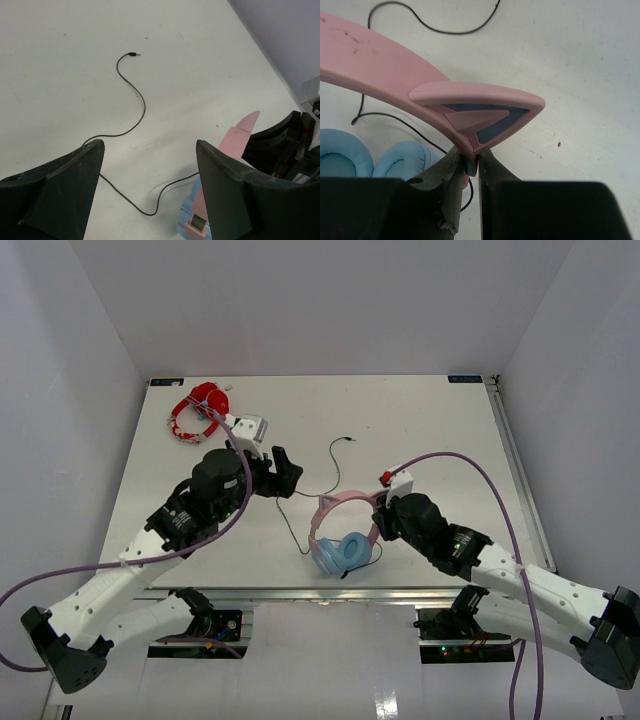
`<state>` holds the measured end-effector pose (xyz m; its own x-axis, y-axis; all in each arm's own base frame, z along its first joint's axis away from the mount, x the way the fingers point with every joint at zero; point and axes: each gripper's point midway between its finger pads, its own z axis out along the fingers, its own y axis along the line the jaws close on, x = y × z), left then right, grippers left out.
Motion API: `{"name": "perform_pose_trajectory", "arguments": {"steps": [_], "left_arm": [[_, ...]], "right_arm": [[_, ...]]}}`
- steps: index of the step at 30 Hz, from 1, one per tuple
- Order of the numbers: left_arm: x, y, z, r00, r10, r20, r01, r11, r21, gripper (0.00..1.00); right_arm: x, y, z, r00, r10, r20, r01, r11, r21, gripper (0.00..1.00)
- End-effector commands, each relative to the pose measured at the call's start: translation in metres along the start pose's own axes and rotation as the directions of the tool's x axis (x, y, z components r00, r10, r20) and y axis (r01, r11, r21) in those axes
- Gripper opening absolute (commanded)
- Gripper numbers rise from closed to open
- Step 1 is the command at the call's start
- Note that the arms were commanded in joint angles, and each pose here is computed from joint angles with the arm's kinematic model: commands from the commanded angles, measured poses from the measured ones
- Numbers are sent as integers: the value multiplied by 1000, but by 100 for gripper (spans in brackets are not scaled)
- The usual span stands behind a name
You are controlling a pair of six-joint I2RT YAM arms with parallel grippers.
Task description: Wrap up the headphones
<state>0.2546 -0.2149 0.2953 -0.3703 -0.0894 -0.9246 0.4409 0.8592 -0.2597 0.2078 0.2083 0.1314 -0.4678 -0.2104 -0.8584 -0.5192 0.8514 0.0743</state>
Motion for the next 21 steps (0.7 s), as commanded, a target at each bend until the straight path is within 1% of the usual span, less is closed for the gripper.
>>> {"name": "perform_pose_trajectory", "arguments": {"steps": [1,3,6,8,10,12,15,19,21], "left_arm": [[-8,4,5,973,203,-111,-218,965,-143,86],[-4,-6,6,951,269,-155,-288,950,-119,86],[6,-30,7,916,366,-166,-374,927,-17,84],[21,-46,11,881,436,-186,-437,899,36,82],[40,-64,15,828,521,-207,-511,853,102,82],[49,-77,17,785,585,-203,-570,811,131,81],[61,-96,21,730,662,-168,-640,749,171,79],[77,-117,26,680,720,-136,-689,692,217,76],[81,-117,32,656,742,-138,-716,669,199,74]], "right_arm": [[-21,13,0,1000,20,0,-20,999,-38,8],[-14,11,3,1000,21,-20,-21,999,-24,8],[-11,10,3,999,28,-25,-28,999,-22,8],[-9,11,3,999,28,-32,-29,999,-33,8],[-6,14,2,999,29,-43,-31,998,-48,8],[-4,15,1,998,33,-46,-35,998,-55,8],[-1,14,0,998,38,-47,-40,998,-53,8],[-2,14,-3,998,42,-41,-45,997,-57,8],[-3,13,-5,998,44,-35,-46,997,-55,8]]}}
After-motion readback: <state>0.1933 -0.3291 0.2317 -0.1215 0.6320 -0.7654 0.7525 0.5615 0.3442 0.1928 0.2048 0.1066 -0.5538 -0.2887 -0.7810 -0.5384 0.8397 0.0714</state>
